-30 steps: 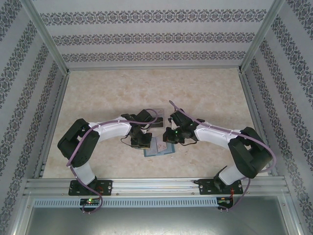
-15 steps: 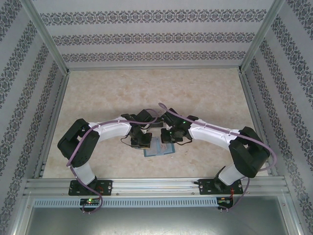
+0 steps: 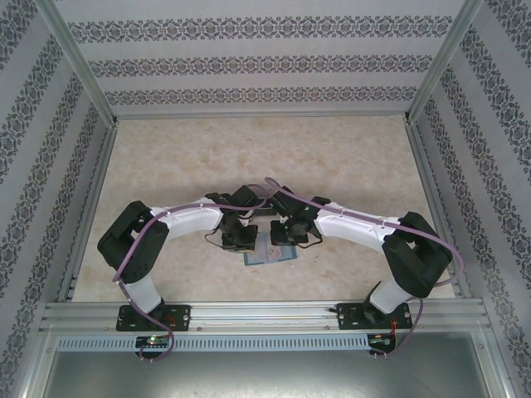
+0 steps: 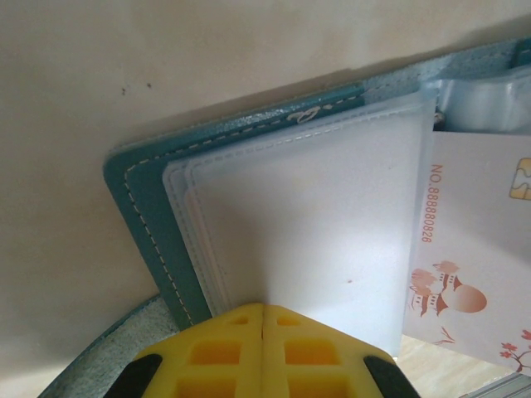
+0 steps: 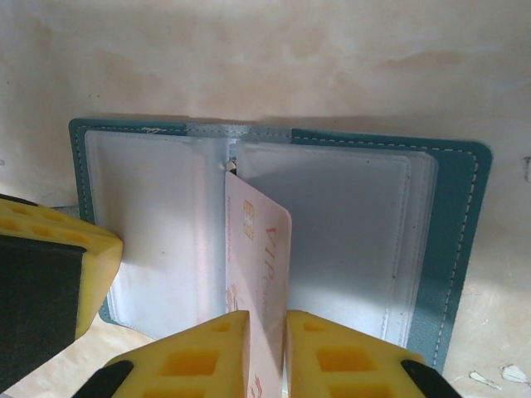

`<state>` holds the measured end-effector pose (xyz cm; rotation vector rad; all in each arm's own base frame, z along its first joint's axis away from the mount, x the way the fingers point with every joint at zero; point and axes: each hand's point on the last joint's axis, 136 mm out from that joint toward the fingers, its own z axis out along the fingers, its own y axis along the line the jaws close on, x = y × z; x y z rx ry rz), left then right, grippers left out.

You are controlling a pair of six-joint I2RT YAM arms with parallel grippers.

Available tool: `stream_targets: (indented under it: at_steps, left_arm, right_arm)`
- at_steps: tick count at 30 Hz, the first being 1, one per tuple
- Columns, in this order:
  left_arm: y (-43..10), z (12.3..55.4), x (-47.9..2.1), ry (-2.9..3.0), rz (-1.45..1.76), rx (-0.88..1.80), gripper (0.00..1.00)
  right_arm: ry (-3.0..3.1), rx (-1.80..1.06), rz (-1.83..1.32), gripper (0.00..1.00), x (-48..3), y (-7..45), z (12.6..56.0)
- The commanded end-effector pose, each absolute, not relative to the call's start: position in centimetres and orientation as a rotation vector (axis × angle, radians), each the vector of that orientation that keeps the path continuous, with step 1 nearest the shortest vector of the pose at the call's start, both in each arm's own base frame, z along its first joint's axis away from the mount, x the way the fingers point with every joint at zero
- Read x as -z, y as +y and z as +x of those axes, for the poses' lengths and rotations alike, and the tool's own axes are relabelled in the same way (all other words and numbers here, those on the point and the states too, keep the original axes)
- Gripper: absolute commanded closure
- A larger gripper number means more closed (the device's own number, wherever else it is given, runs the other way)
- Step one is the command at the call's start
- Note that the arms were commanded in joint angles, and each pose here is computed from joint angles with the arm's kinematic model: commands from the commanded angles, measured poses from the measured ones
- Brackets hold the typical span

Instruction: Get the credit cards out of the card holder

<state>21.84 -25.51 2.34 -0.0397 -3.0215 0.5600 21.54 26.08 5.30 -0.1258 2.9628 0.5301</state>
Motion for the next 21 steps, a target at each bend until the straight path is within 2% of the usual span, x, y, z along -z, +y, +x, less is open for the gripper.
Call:
stream_targets:
  at_steps: [1,9,21]
  left_arm:
    - [-24.5,21.5,-1.5,-3.025,-0.060,-0.483,1.00]
    - [-24.6,21.5,-1.5,-3.023,-0.066,-0.490,1.00]
    - [-24.6,21.7,-2.9,-3.046,-0.075,-0.518,1.00]
  right_arm:
    - [2.966,-0.569,-0.097,0.79,-5.9,26.8,21.3]
    - [2.968,-0.659,-0.071,0.82,-6.2,27.6,20.8]
    - [2.936,-0.606,-0.098,0.91,-7.4,27.1,21.4]
